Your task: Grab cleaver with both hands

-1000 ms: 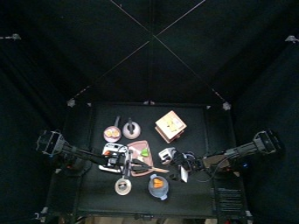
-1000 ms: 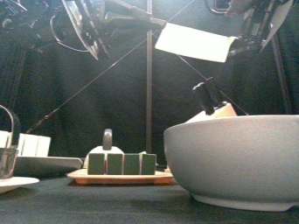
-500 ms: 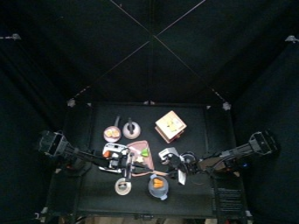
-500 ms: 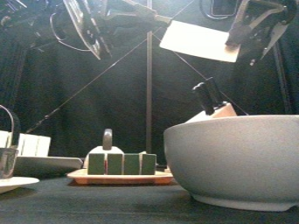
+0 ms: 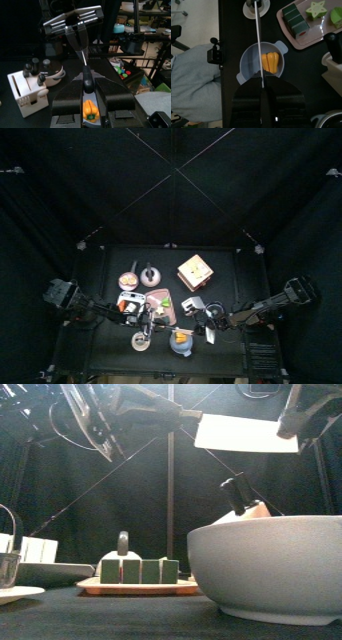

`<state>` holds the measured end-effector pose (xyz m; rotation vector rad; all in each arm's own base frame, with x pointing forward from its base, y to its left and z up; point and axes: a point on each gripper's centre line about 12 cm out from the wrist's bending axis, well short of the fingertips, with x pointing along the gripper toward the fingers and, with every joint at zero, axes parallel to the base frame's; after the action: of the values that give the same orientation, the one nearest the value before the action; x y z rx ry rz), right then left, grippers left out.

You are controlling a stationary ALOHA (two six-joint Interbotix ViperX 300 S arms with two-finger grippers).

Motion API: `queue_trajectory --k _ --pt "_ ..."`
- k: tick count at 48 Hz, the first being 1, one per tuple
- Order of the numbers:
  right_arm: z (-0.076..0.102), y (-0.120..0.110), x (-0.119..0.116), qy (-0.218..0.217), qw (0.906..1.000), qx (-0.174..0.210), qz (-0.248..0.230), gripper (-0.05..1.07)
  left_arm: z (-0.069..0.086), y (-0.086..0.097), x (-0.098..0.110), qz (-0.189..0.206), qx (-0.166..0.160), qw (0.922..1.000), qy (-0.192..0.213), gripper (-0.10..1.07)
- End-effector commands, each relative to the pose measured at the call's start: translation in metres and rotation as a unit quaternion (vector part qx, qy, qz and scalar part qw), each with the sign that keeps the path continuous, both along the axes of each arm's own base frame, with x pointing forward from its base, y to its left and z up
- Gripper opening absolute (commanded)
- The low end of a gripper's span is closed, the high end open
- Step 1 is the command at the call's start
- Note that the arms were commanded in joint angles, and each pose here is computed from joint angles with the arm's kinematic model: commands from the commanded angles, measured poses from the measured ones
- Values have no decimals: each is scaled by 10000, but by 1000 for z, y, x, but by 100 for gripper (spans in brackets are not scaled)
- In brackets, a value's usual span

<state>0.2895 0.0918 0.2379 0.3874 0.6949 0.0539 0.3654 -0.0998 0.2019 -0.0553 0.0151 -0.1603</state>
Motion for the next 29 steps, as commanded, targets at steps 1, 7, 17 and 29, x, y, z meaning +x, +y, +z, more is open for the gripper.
queue_trajectory --k 1,7,17,29 --pt "8 0 2 -117 9999 59 -16 34 3 -8 3 -51 -51 10000 25 44" --pt "3 0 3 -38 10000 30 -18 34 -8 -14 2 -61 -98 9994 338 44" --pt "-12 1 9 265 9995 -168 -38 34 -17 -11 2 158 -234 9980 571 44" --pt "-16 8 19 683 9947 -773 44 34 -16 -11 4 386 -52 9972 643 44"
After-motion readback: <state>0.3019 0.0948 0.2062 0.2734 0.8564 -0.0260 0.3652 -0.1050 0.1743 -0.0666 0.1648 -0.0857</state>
